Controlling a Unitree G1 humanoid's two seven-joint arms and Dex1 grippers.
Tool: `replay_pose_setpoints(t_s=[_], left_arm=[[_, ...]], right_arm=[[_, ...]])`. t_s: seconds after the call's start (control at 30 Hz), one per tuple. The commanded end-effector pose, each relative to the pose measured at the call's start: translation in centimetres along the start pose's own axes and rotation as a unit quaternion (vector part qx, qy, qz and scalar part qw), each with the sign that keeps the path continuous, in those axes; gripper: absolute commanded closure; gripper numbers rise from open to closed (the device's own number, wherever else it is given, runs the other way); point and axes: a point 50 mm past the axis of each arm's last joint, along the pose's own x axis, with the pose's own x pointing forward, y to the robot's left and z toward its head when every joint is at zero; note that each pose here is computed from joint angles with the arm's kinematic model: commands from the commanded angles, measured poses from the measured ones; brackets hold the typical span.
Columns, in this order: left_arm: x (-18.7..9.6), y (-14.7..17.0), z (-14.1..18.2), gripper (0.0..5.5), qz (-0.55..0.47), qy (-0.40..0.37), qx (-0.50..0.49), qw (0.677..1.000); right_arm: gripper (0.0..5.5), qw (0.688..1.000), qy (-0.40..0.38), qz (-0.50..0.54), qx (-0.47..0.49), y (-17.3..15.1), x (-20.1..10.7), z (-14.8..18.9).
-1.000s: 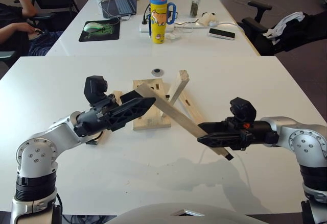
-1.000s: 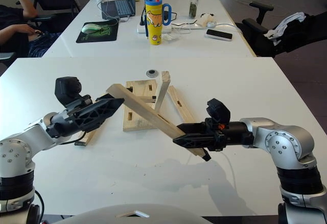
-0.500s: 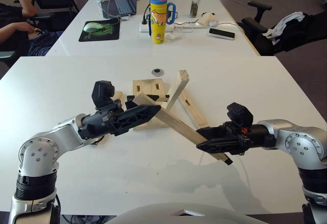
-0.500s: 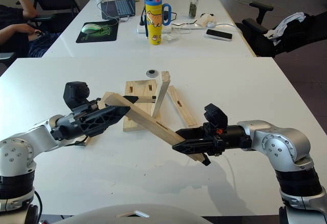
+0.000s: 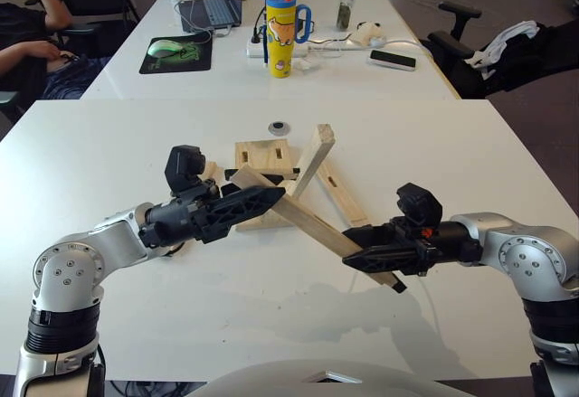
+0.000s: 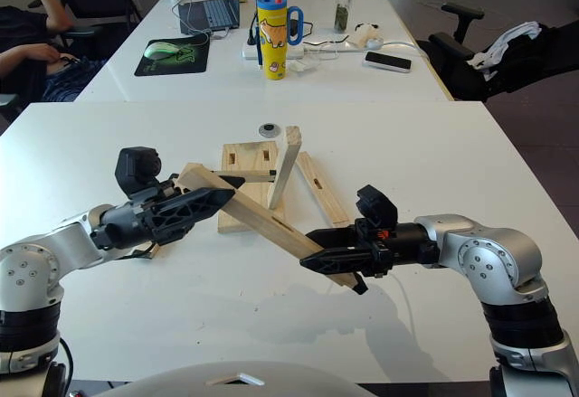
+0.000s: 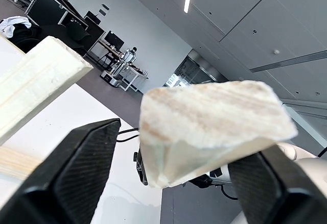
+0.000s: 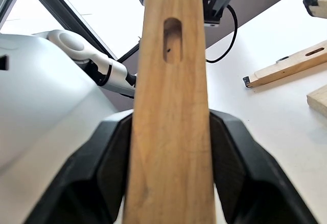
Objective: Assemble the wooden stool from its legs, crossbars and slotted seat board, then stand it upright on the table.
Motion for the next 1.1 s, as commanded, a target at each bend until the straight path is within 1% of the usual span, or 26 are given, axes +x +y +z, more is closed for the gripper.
replay_pose_setpoints(t_s=[0.03,0.17,0.4,0.43,0.5,0.6,0.7,0.77,0.97,1.03,1.1], left_arm=[[-0.1,-0.1,0.1,2.64,0.002,0.013,0.002,1.000],[-0.3,0.0,0.0,3.24,0.005,0.018,0.000,1.000],[-0.6,0.2,-0.2,3.31,0.013,0.025,0.001,1.000],[-0.7,0.4,-0.2,3.31,0.016,0.026,0.000,1.000],[-1.4,0.7,-0.3,3.43,0.029,0.031,-0.001,0.999],[-2.4,0.9,-0.1,3.43,0.047,0.030,0.001,0.998],[-3.8,1.0,0.6,3.43,0.074,0.029,0.014,0.997],[-5.1,1.0,1.4,3.43,0.098,0.029,0.028,0.994],[-9.7,1.7,5.2,3.43,0.203,0.054,0.100,0.973],[-10.9,1.7,6.6,3.43,0.225,0.063,0.127,0.964],[-11.3,1.7,7.6,3.43,0.231,0.065,0.148,0.959]], right_arm=[[3.44,1.000,0.002,0.009,-0.012,0.3,0.2,0.5],[3.44,1.000,0.001,0.007,-0.010,0.3,0.2,0.3],[3.44,1.000,-0.009,0.001,0.007,0.1,-0.1,0.4],[3.05,1.000,-0.014,-0.012,0.009,0.0,-0.3,0.4],[2.71,0.999,-0.028,-0.024,0.012,-0.2,-0.7,0.5],[2.27,0.998,-0.055,-0.032,0.014,-0.2,-1.4,0.8],[2.23,0.995,-0.068,-0.070,0.010,-1.1,-1.6,0.5],[2.23,0.992,-0.078,-0.096,0.009,-2.2,-0.7,-0.1],[2.23,0.973,-0.149,-0.175,0.035,-5.7,4.4,-2.0],[2.23,0.964,-0.160,-0.205,0.055,-6.9,6.2,-2.7],[2.23,0.954,-0.160,-0.240,0.075,-8.1,7.5,-3.4]])
